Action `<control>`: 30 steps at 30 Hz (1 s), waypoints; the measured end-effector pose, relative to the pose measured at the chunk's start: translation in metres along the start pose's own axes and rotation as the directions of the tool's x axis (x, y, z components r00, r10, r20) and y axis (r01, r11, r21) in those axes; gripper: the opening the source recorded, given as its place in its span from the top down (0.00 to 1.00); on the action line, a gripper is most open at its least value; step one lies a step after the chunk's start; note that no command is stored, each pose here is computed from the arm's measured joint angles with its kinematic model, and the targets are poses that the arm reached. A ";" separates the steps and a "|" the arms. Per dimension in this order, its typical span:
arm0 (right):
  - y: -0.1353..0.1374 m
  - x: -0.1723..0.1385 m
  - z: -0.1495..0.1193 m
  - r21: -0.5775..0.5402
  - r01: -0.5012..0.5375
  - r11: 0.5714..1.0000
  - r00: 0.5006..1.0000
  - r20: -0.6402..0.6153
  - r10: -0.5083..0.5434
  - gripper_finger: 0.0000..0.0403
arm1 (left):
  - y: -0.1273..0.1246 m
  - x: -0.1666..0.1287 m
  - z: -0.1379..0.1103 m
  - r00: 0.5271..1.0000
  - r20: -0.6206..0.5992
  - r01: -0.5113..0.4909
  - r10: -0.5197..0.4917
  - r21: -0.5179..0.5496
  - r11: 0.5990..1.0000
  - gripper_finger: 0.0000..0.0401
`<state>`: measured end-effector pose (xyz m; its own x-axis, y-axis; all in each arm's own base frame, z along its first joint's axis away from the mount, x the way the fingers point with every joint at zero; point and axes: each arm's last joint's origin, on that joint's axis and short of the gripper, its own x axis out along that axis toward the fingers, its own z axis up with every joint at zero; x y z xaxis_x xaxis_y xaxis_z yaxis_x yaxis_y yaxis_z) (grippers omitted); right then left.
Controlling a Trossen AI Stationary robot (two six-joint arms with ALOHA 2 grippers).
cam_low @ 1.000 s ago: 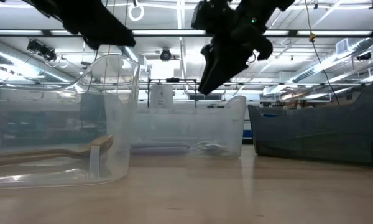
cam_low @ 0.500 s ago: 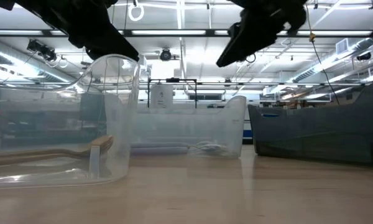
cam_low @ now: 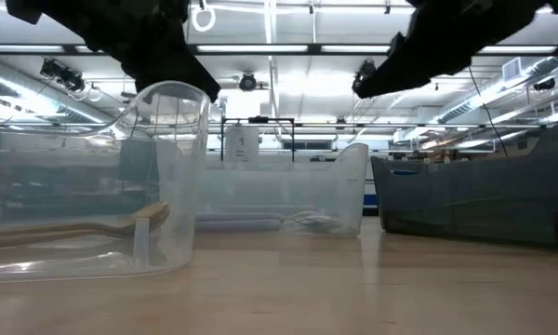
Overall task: Sort silverware by color (type)
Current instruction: Put the gold spoon into the bottom transparent bin
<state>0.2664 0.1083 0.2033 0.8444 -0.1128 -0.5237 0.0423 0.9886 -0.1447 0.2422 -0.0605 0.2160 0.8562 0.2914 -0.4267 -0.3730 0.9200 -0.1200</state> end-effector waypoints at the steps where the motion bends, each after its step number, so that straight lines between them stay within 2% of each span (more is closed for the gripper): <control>1: 0.003 -0.001 -0.004 0.006 0.009 1.000 1.000 0.016 -0.009 0.72 | 0.002 0.001 0.001 1.000 0.001 -0.011 0.011 -0.007 1.000 0.71; 6: 0.011 -0.006 -0.016 0.000 0.087 0.996 0.996 0.030 -0.087 0.72 | 0.015 0.009 0.006 0.999 -0.002 -0.053 0.053 -0.042 0.998 0.71; 9: 0.016 -0.010 -0.020 -0.010 0.121 0.993 0.992 0.041 -0.121 0.72 | 0.025 0.014 0.006 0.998 -0.047 -0.053 0.049 -0.078 0.996 0.71; 15: 0.018 -0.012 -0.028 -0.061 0.160 0.985 0.987 0.039 -0.158 0.72 | 0.041 0.020 0.002 0.985 -0.132 -0.129 0.111 -0.139 0.982 0.71; 21: 0.014 -0.016 -0.033 -0.093 0.194 0.977 0.981 0.015 -0.194 0.72 | 0.048 0.023 0.001 0.981 -0.165 -0.135 0.105 -0.186 0.973 0.71; 26: 0.008 -0.026 -0.029 -0.095 0.218 0.971 0.976 0.022 -0.217 0.72 | 0.051 0.030 -0.002 0.973 -0.194 -0.159 0.124 -0.181 0.970 0.71; 30: 0.003 -0.031 -0.035 -0.084 0.257 0.963 0.966 0.047 -0.253 0.72 | 0.046 0.040 -0.001 0.953 -0.272 -0.176 0.133 -0.141 0.974 0.71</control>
<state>0.2216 0.1110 0.1899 0.8305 -0.3546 -0.4295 0.2124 0.9145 -0.3444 0.2588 -0.0064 0.1925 0.6693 0.3291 -0.6661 -0.5646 0.8081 -0.1680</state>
